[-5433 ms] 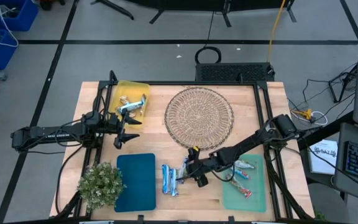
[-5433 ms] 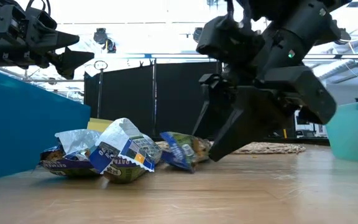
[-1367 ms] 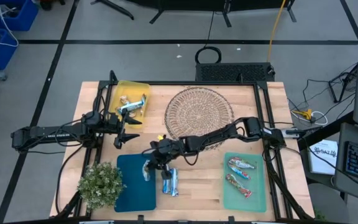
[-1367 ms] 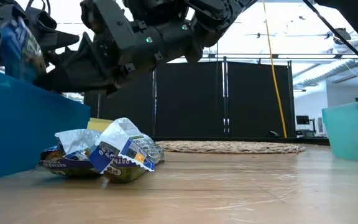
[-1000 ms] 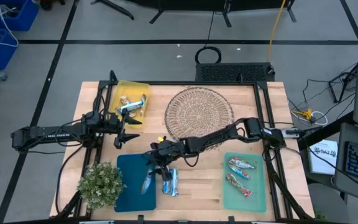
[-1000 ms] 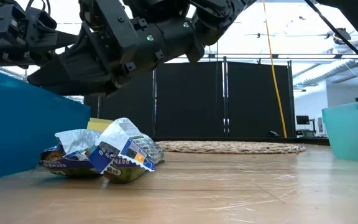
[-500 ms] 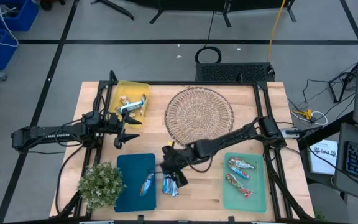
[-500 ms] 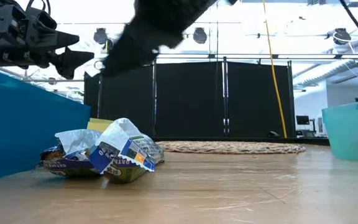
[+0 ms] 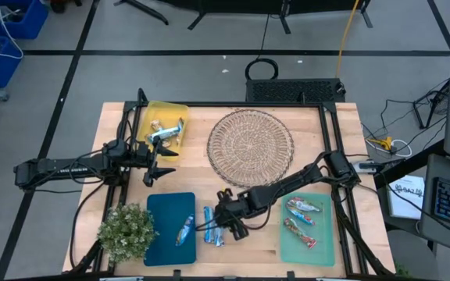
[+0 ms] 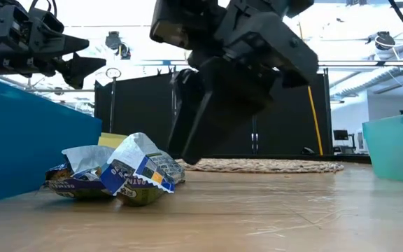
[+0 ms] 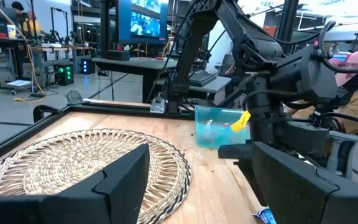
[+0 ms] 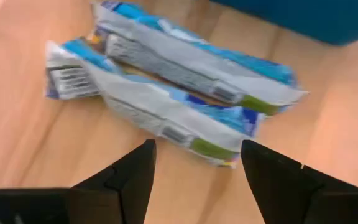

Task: Pick and place Granola Bars by type
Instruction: Put the blue granola bar into the blue bin

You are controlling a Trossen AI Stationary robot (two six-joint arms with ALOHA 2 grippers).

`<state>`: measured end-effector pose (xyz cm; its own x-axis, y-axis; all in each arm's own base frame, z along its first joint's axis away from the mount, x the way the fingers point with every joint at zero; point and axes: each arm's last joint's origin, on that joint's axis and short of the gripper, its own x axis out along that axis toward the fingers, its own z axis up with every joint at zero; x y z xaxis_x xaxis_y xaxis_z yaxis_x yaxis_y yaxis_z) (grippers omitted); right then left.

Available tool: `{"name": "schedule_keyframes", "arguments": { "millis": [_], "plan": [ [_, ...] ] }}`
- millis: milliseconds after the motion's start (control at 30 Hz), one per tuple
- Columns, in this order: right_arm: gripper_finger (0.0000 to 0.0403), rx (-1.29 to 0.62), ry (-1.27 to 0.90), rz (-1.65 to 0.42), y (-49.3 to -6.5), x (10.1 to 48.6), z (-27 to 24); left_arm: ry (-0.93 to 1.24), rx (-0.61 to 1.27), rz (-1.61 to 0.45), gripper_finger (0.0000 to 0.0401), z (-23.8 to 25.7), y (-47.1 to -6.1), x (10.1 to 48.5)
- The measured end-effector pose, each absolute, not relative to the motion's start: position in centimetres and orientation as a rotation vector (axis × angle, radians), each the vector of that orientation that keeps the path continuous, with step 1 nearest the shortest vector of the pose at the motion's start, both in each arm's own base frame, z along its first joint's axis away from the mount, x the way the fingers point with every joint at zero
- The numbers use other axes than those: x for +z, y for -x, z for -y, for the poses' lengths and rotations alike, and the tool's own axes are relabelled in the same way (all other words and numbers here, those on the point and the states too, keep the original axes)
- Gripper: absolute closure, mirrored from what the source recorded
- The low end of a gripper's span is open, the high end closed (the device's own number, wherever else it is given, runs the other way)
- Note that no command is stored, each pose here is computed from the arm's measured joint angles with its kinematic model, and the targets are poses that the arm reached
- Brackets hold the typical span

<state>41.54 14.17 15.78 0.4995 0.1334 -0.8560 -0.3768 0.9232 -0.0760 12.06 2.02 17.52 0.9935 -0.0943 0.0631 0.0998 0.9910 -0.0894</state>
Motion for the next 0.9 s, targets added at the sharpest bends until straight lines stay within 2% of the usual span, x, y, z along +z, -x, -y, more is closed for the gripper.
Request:
{"name": "schedule_keyframes", "arguments": {
  "millis": [900],
  "plan": [
    [0.0181, 0.432, 0.262, -0.905, -42.1, 15.8, -14.9, 0.093, -0.098, 0.059, 0.0119, -2.0, -12.1, 17.5]
  ]
}}
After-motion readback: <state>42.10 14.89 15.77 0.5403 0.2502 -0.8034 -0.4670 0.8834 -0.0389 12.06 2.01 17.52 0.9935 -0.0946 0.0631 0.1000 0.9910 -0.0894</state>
